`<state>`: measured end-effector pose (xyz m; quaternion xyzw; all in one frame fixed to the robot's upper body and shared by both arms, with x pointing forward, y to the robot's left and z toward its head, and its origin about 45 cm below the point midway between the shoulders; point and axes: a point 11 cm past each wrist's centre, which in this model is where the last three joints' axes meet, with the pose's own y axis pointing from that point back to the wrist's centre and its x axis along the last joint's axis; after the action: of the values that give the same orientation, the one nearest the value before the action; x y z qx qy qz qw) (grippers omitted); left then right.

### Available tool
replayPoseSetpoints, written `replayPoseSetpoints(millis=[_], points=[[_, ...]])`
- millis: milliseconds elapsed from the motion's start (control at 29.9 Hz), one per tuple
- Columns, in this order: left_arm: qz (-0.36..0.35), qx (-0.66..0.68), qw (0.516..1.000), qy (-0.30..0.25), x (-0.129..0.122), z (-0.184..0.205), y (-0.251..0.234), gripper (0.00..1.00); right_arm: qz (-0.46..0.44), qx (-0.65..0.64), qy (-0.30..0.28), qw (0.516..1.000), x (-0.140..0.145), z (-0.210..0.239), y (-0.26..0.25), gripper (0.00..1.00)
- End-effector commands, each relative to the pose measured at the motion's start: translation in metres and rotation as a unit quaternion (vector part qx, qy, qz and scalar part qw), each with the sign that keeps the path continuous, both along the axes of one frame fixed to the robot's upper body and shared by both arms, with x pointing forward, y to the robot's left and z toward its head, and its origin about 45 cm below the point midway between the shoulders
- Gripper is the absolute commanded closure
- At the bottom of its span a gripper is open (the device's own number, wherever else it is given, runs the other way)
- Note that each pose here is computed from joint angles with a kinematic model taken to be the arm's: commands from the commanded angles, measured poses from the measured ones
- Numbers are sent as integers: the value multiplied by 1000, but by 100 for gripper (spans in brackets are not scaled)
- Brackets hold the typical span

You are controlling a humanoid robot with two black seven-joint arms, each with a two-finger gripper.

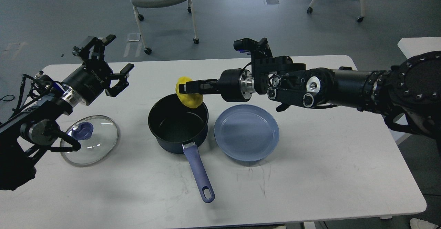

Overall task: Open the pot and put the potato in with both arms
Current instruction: 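Lift the potato and carry it over the open saucepan, then open the right gripper to drop the potato into the saucepan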

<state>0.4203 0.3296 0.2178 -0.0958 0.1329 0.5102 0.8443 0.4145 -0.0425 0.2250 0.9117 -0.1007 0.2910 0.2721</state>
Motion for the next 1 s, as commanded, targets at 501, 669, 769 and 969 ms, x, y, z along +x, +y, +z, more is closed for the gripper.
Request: replayPoseSetpoints(millis=[501,669,769,969], points=[[3,-2,1000,2,-2,-2,2,2,-53,32,38,997,-7,-38,-11,39],[2,-2,1000,2,-2,-2,1,2,-56,34,36,997,-5,-37,-12,18],[3,-2,1000,2,-2,-2,2,2,-56,34,36,997,-5,-37,-12,8],[5,-4,1000,2,-2,-2,3,2,-52,35,34,997,-3,-30,-10,7]])
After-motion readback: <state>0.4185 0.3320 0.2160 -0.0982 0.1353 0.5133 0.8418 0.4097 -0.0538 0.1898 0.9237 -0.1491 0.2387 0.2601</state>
